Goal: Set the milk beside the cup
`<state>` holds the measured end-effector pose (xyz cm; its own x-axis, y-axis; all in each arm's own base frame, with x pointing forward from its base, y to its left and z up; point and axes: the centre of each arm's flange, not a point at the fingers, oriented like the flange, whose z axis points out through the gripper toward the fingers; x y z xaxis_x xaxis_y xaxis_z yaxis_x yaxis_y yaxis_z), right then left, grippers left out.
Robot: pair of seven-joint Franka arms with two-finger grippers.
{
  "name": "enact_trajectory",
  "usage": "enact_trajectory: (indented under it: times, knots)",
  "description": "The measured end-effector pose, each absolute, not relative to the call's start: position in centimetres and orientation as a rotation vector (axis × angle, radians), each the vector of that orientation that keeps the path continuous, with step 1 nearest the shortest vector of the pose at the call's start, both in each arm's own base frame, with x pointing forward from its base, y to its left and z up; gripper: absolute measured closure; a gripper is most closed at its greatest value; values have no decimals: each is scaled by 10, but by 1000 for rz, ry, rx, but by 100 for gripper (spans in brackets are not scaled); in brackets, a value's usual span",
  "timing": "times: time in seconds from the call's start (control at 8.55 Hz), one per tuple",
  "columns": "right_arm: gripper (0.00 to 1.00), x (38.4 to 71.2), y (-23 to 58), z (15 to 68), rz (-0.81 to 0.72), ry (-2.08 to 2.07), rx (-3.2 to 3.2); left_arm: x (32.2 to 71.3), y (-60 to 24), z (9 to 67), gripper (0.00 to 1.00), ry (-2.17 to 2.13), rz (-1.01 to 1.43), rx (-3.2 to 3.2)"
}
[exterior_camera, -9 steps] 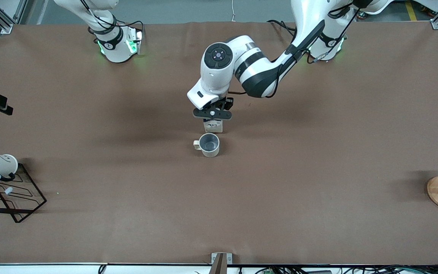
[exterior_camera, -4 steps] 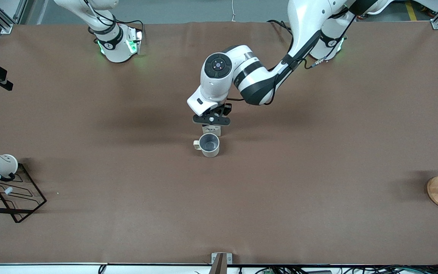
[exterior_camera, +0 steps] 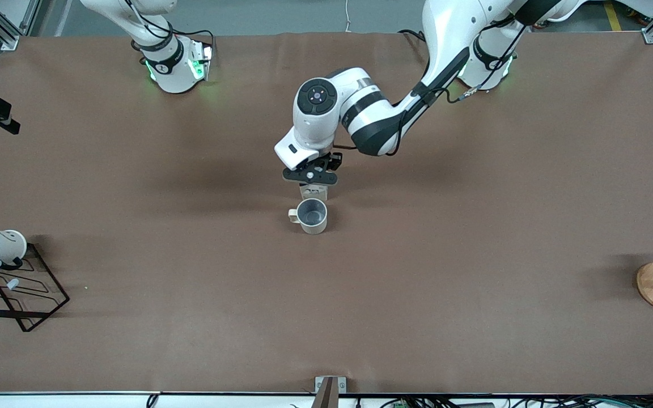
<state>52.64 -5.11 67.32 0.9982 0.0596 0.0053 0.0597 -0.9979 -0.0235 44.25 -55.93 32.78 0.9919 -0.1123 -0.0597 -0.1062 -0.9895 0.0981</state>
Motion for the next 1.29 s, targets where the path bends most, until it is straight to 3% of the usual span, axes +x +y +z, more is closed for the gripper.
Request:
enact_trajectory:
  times: [0.12, 0.23, 0.59, 0.94, 1.29]
  knots:
    - [0, 526, -51, 673, -8, -92, -3117, 443, -560, 329, 8, -157, -91, 3042]
    - [0, 526, -52, 673, -7, -91, -3117, 445, -561, 336, 0, -141, -75, 3035]
    - [0, 527, -52, 670, 1, -91, -3117, 484, -532, 415, 0, 67, 95, 2975]
    - [0, 527, -51, 669, 5, -93, -3117, 580, -381, 505, 0, 451, 257, 2957]
    - [0, 527, -51, 669, 5, -95, -3117, 621, -249, 543, 0, 438, 265, 3042]
